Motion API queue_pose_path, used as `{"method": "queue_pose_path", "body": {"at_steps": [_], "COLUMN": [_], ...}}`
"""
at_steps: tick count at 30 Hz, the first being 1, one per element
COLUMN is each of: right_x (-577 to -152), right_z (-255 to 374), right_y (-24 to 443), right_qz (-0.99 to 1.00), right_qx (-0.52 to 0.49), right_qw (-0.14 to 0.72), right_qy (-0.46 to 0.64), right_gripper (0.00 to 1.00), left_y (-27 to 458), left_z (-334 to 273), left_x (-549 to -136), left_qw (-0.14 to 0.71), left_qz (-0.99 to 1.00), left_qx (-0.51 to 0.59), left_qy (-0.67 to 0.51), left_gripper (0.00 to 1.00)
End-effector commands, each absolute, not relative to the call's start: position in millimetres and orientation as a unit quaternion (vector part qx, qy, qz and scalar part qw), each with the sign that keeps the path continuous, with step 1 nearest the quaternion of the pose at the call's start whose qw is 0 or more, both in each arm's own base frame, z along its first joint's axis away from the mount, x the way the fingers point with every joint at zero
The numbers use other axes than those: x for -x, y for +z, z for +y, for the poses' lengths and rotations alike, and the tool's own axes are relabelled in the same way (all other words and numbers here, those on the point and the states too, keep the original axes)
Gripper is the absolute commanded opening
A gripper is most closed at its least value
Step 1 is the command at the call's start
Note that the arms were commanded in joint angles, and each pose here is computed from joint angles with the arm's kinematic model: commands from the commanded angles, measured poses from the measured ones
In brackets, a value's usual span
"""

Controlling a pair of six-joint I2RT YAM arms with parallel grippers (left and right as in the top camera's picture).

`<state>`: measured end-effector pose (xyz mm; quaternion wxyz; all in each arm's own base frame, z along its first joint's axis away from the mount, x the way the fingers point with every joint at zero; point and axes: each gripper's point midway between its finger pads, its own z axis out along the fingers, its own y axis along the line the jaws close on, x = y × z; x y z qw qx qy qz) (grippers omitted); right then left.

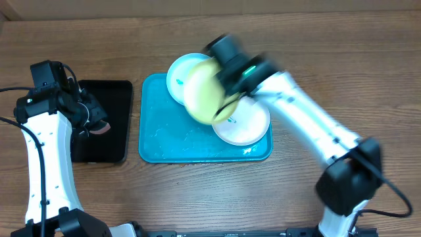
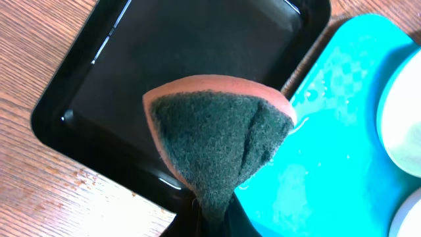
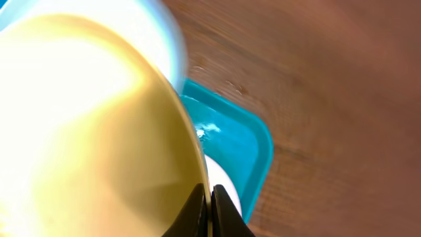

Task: Clean dirty plates on tray and stack at the side
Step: 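Lift the yellow plate with the right gripper and place it right of the tray, then grip the light-blue plate rim with the right gripper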

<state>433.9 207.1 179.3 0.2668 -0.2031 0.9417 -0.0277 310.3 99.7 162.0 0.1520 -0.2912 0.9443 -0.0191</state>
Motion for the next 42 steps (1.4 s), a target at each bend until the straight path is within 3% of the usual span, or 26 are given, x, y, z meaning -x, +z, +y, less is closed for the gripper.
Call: {"method": "queue_pose_path", "body": {"at_steps": [1, 7, 12, 20, 26, 28, 33, 38, 40, 42], "right_x": [-440.4, -459.4, -455.0, -444.8, -442.6, -443.2, -446.8, -467.7, -479.7, -492.6], "right_z": [166.7, 5.4, -82.3, -143.5, -135.2, -131.4, -110.1, -54.1, -16.7, 21.7], "right_y": [228.2, 204.5, 168.9, 83.5, 65.9, 68.5, 86.0, 129.7, 151.1, 165.1], "right_qz": [0.945, 0.957, 0.952, 0.956, 0.960, 0.961, 0.964, 0.962, 0.957, 0.951], "right_qx": [0.106, -0.064, -0.156, -0.225, -0.221, -0.217, -0.194, -0.114, -0.065, -0.019], "right_qw": [0.255, 0.230, 0.219, 0.172, 0.150, 0.150, 0.159, 0.201, 0.226, 0.251], "right_qy": [0.176, 0.166, 0.145, 0.080, 0.083, 0.084, 0.092, 0.143, 0.170, 0.179], "right_gripper": [0.04, 0.04, 0.04, 0.04, 0.04, 0.12, 0.50, 0.53, 0.59, 0.84], "left_y": [165.0, 164.7, 165.1, 164.9, 164.9, 164.9, 164.9, 165.3, 165.4, 165.5], "left_z": [98.0, 97.5, 93.9, 93.5, 93.5, 93.5, 93.5, 89.6, 88.9, 88.8], "left_x": [-312.8, -312.0, -313.2, -312.5, -312.5, -312.5, -312.5, -313.9, -314.1, -314.1], "left_qw": [0.155, 0.153, 0.154, 0.152, 0.152, 0.152, 0.152, 0.153, 0.154, 0.154], "left_qz": [0.949, 0.950, 0.950, 0.951, 0.952, 0.952, 0.952, 0.952, 0.953, 0.953], "left_qx": [0.271, 0.270, 0.268, 0.266, 0.263, 0.263, 0.263, 0.258, 0.257, 0.257], "left_qy": [-0.031, -0.032, -0.043, -0.043, -0.042, -0.042, -0.042, -0.053, -0.056, -0.056], "left_gripper": [0.04, 0.04, 0.04, 0.04, 0.04, 0.04, 0.04, 0.04, 0.04, 0.04]}}
